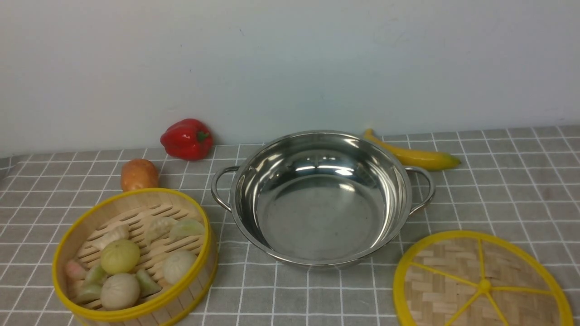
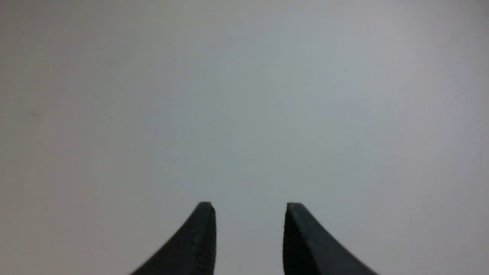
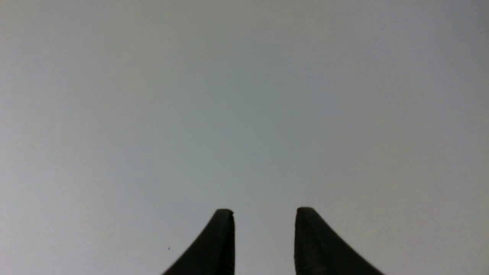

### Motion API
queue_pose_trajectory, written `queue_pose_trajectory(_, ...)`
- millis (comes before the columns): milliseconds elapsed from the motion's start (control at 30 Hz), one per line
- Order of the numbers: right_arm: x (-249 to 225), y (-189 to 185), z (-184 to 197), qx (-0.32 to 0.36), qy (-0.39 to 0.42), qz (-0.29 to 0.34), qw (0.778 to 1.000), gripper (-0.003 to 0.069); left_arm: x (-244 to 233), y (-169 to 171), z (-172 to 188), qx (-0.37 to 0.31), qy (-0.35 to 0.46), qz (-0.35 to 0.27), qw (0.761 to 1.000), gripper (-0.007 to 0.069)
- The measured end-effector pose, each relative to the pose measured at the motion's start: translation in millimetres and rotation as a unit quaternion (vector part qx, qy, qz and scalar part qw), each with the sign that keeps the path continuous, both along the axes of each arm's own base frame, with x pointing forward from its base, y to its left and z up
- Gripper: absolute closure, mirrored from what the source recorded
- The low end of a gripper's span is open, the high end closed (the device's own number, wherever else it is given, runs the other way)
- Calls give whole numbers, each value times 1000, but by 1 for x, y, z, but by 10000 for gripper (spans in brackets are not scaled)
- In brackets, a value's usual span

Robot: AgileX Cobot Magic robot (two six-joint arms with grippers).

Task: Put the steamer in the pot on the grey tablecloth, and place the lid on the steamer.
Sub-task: 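Grasp the rim of the steamer basket holding the buns with the left gripper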

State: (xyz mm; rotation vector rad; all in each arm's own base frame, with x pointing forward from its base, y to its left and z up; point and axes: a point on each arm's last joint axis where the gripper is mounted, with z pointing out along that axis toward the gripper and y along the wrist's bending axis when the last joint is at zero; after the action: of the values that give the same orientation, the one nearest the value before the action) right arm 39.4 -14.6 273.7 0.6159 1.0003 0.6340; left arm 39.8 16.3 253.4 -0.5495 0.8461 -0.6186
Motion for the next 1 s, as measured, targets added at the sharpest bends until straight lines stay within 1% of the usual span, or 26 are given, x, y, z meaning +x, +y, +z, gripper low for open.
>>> queue_pose_trajectory(33, 0, 1, 1, -7, -3, 1, 1000, 417, 0, 0, 0, 0, 0, 0, 1000, 382)
queue_pose_trajectory(100, -8, 5, 24, -80, -19, -10, 997, 417, 0, -8, 11, 79, 15, 0, 997, 382)
queue_pose_trajectory(167, -14, 8, 47, -126, -27, -16, 992, 417, 0, -13, 24, 133, 46, 2, 990, 382)
queue_pose_trajectory(200, -14, 9, 53, -140, -22, -17, 990, 417, 1, -14, 31, 152, 69, 3, 986, 382)
queue_pose_trajectory(233, -15, 10, 57, -145, -22, -16, 989, 417, 2, -14, 32, 157, 75, 4, 985, 382)
queue_pose_trajectory(333, -8, 13, 80, -180, 24, -17, 983, 417, 9, -15, 48, 212, 151, 16, 965, 382)
queue_pose_trajectory(367, -3, 15, 87, -198, 59, 5, 978, 417, 16, -13, 58, 231, 211, 21, 950, 382)
queue_pose_trajectory(400, 9, 16, 91, -209, 115, 24, 971, 417, 22, -11, 64, 241, 260, 24, 935, 382)
queue_pose_trajectory(433, 10, 17, 94, -210, 120, 24, 970, 417, 23, -11, 64, 244, 268, 26, 932, 382)
queue_pose_trajectory(467, 22, 18, 93, -212, 191, 30, 958, 417, 32, -7, 70, 248, 326, 28, 912, 382)
queue_pose_trajectory(500, 28, 19, 93, -217, 220, 63, 949, 417, 38, -5, 73, 247, 367, 27, 896, 382)
queue_pose_trajectory(567, 45, 21, 89, -217, 297, 92, 925, 417, 51, -1, 77, 241, 443, 24, 863, 382)
queue_pose_trajectory(667, 66, 23, 79, -223, 395, 130, 882, 417, 73, 3, 78, 229, 536, 13, 813, 382)
queue_pose_trajectory(733, 76, 24, 69, -230, 443, 152, 853, 417, 88, 6, 75, 226, 589, 5, 776, 382)
queue_pose_trajectory(767, 82, 25, 63, -233, 470, 167, 835, 417, 101, 7, 71, 227, 628, -3, 745, 382)
queue_pose_trajectory(833, 89, 27, 54, -240, 503, 193, 808, 417, 118, 9, 64, 233, 673, -15, 702, 382)
queue_pose_trajectory(867, 91, 28, 51, -245, 512, 202, 798, 417, 128, 10, 60, 238, 695, -23, 678, 382)
queue_pose_trajectory(900, 92, 28, 50, -245, 517, 206, 794, 417, 130, 10, 58, 241, 700, -25, 672, 382)
queue_pose_trajectory(933, 93, 29, 48, -247, 524, 216, 786, 417, 140, 11, 53, 245, 719, -33, 649, 382)
queue_pose_trajectory(967, 95, 30, 45, -252, 529, 226, 778, 417, 150, 11, 49, 249, 733, -39, 632, 382)
queue_pose_trajectory(1000, 96, 32, 43, -256, 536, 240, 768, 417, 168, 12, 40, 253, 756, -50, 602, 382)
